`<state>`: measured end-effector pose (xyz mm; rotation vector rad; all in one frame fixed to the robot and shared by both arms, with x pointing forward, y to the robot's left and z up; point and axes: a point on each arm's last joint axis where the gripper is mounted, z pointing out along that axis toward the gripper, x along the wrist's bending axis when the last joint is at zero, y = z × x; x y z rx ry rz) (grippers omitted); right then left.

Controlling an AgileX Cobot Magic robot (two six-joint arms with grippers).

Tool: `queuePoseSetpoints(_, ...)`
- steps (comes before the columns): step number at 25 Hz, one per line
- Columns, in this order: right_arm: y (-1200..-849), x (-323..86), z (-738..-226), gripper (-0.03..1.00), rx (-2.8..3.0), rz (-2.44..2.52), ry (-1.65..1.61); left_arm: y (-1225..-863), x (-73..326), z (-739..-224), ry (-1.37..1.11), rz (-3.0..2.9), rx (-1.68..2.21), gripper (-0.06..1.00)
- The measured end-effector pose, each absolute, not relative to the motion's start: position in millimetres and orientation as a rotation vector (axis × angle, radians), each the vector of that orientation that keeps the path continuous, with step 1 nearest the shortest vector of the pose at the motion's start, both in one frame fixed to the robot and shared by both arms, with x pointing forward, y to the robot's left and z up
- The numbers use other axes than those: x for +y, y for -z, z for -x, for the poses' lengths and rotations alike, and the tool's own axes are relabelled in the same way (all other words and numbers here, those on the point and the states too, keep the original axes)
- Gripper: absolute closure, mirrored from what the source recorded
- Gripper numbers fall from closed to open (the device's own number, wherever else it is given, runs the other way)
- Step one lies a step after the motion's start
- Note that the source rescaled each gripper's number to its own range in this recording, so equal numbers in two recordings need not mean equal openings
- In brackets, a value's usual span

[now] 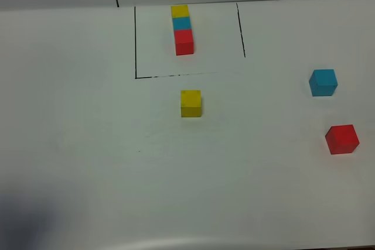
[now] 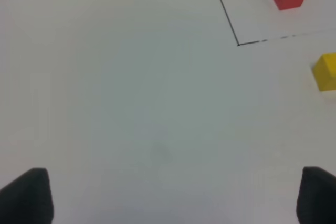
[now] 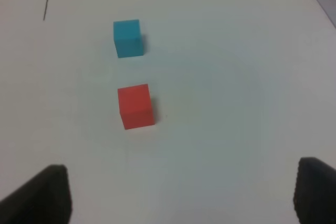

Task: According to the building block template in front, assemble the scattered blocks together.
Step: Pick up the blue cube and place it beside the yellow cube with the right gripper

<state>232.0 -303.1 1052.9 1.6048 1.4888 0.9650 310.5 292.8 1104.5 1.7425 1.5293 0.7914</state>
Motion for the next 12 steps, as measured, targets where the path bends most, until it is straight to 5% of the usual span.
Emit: queuePoseSetpoints(12, -1053, -303, -232, 0.24, 1.489, -1.605, -0.965, -1077, 292, -250, -0.760, -1.677, 1.441, -0.02)
